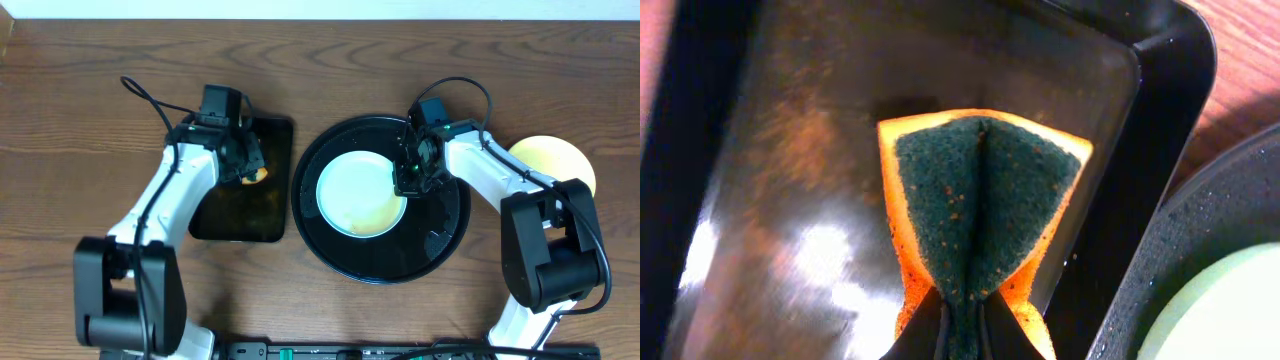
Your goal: Clean dirty plates on tray and stack at the side
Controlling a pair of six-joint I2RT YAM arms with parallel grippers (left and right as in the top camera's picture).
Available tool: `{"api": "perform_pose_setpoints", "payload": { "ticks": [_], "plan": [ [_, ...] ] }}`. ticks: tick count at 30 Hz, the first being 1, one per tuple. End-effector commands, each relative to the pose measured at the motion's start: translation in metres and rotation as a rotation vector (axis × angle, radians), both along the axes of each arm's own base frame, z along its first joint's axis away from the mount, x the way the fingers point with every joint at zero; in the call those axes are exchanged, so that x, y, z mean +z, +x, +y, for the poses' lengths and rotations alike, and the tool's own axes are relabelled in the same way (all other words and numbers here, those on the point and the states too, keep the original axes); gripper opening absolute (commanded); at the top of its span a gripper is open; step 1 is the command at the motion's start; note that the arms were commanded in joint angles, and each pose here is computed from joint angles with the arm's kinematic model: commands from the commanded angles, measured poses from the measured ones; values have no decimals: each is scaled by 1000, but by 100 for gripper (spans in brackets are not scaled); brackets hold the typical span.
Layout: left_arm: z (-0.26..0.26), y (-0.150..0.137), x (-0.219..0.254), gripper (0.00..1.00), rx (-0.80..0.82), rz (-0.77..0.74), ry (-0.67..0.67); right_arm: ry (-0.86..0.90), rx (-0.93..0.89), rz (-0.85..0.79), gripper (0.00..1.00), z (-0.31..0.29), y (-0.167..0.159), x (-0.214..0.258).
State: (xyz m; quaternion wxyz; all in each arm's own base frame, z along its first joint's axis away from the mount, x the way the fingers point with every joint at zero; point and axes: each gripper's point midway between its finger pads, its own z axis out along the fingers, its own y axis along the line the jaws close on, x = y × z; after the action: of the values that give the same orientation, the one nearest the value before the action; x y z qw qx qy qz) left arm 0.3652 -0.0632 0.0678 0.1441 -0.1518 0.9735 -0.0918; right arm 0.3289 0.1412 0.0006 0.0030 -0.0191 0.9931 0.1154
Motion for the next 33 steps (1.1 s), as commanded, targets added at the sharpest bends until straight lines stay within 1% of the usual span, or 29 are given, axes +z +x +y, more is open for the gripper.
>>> {"api": "perform_pose_setpoints", "payload": {
  "ticks": [1,4,9,11,14,16,18,19,21,22,23,26,33],
  "plan": [
    [-25,-5,-18,8,-154,48,-188,-64,8,82,1,-11,-23,-25],
    [-24,-8,-34,8,-178,88,-223,-64,8,83,1,-11,-23,-25],
    [-14,-15,-60,8,-174,163,-206,-65,8,83,1,-11,-23,-25],
    [0,-22,-69,8,-147,206,-147,-65,8,83,1,-11,-23,-25],
    [27,-32,-76,8,-104,261,-12,-65,8,83,1,-11,-23,-25],
    [45,-39,-78,8,-34,300,75,-65,8,83,1,-11,-23,-25],
    [50,-45,-78,9,24,329,99,-64,8,83,1,-11,-23,-25],
    [46,-46,-78,9,38,334,75,-65,8,83,1,-11,-23,-25],
    [25,-45,-75,8,7,330,-38,-64,8,84,1,-11,-23,-25],
    [13,-43,-73,8,-27,319,-97,-65,8,84,1,-11,-23,-25],
    [-7,-38,-68,8,-99,286,-192,-65,8,84,1,-11,-23,-25],
    [-40,-30,-58,8,-217,217,-317,-65,8,85,1,-11,-24,-25],
    [-70,-17,-56,8,-344,121,-294,-68,9,95,1,-12,-26,-25]
  ]
}}
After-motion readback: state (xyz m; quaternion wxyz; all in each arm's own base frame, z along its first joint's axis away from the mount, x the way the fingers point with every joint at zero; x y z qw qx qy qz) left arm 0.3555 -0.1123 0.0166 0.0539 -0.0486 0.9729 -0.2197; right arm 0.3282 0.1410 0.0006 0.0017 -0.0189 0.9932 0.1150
